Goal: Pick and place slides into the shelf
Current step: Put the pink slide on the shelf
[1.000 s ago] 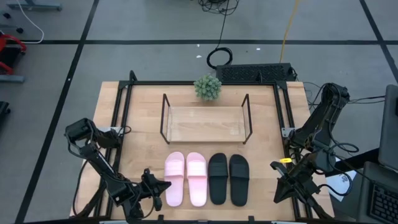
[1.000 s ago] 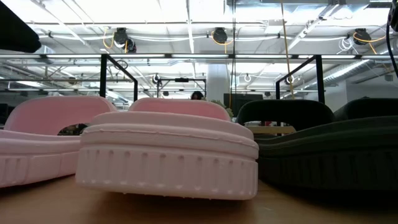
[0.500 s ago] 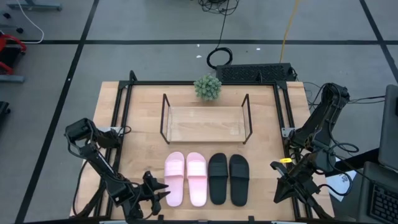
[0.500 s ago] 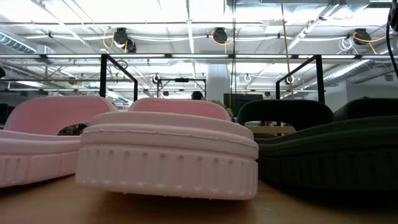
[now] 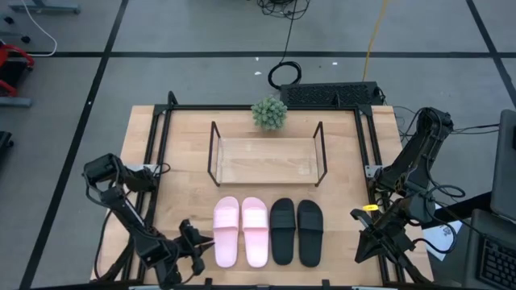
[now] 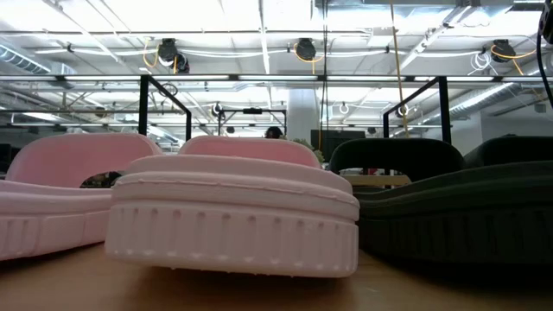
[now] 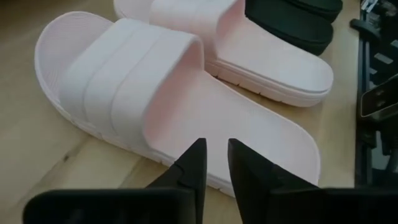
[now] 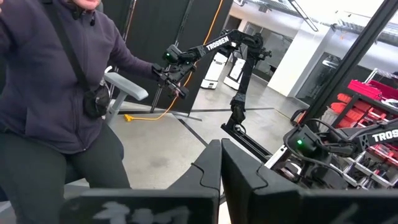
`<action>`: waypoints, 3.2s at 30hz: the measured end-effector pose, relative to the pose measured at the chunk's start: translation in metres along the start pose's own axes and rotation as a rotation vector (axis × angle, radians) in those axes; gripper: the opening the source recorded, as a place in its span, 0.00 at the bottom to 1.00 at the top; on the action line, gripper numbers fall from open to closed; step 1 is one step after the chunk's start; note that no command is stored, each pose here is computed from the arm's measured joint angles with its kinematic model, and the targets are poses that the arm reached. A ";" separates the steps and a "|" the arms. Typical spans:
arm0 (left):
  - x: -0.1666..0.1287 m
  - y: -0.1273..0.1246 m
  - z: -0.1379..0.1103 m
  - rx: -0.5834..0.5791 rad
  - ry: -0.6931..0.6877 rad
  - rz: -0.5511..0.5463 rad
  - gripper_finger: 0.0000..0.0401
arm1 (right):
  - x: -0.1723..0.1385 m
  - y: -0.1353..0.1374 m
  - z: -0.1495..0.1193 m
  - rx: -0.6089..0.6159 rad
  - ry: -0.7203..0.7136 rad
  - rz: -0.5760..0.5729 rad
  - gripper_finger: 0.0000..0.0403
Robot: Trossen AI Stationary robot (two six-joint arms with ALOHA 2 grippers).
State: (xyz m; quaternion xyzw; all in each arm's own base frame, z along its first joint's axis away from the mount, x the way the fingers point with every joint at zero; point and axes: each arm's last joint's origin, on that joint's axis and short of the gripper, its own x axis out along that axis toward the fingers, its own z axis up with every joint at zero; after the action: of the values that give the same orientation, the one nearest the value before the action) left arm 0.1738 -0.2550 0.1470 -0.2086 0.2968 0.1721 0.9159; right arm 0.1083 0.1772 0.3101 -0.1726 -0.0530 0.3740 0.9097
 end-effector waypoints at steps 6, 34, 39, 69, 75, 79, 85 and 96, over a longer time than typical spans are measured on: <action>0.004 0.003 0.004 -0.012 -0.009 0.032 0.13 | 0.000 0.000 0.000 0.000 0.001 0.000 0.00; 0.015 0.006 0.011 -0.137 0.027 0.067 0.13 | 0.000 0.001 -0.005 0.016 0.054 -0.016 0.00; 0.008 0.006 0.006 -0.126 -0.003 0.058 0.13 | 0.018 0.003 -0.017 0.074 0.125 -0.119 0.00; 0.014 0.013 0.011 -0.156 0.004 0.126 0.13 | 0.065 0.015 -0.049 0.064 0.173 -0.154 0.00; 0.006 0.016 0.004 -0.181 -0.001 0.140 0.13 | 0.065 0.015 -0.050 0.056 0.175 -0.153 0.00; 0.007 0.017 0.006 -0.188 -0.021 0.142 0.13 | 0.065 0.015 -0.050 0.042 0.176 -0.151 0.00; 0.011 0.017 0.009 -0.206 -0.025 0.147 0.13 | 0.065 0.015 -0.050 0.041 0.175 -0.152 0.00; 0.013 0.014 0.009 -0.228 -0.025 0.129 0.13 | 0.065 0.015 -0.051 0.037 0.187 -0.147 0.00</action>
State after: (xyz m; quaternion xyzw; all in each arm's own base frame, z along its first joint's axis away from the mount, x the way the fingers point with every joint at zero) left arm 0.1814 -0.2365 0.1417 -0.2898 0.2767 0.2658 0.8768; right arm 0.1564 0.2187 0.2552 -0.1856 0.0267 0.2893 0.9387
